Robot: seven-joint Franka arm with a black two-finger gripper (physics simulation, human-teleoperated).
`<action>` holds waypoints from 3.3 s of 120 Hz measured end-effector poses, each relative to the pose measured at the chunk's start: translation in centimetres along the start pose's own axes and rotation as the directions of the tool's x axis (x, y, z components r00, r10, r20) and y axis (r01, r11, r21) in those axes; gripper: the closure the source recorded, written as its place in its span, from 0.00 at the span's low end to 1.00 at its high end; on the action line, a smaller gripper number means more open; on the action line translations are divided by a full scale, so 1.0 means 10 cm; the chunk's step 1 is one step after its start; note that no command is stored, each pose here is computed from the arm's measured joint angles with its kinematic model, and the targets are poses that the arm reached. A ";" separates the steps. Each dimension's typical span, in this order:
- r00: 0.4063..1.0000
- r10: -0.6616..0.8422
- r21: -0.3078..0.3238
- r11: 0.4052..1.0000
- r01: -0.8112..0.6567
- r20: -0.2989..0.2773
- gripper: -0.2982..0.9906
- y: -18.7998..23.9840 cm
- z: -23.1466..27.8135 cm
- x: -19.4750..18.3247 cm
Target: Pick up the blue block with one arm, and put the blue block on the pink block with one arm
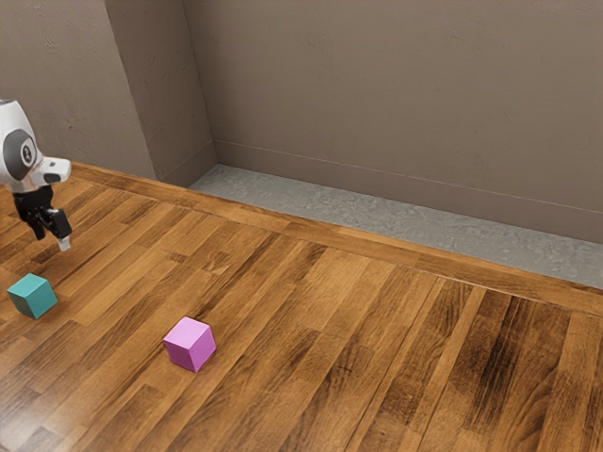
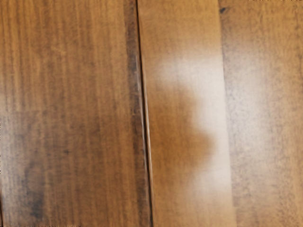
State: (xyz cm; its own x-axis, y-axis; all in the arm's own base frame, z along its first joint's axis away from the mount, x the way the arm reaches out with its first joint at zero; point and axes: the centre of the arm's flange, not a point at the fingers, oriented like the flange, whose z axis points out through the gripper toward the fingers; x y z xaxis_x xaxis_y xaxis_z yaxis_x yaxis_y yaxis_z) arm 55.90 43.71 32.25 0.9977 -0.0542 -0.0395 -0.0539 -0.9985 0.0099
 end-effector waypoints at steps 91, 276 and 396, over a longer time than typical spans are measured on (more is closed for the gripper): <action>0.999 -0.042 0.015 0.999 0.042 -0.023 0.23 0.11 0.08 -0.53; 0.999 0.012 0.037 0.999 -0.010 -0.046 0.23 0.21 0.59 -1.09; 0.998 0.004 0.049 0.999 -0.001 -0.057 0.44 0.21 0.60 -1.09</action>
State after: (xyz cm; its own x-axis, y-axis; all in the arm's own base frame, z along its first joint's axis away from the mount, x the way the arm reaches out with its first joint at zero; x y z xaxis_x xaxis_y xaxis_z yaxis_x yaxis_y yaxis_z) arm 44.67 42.13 26.74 0.9982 -0.0578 0.0178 -0.0570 -0.9976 -0.0392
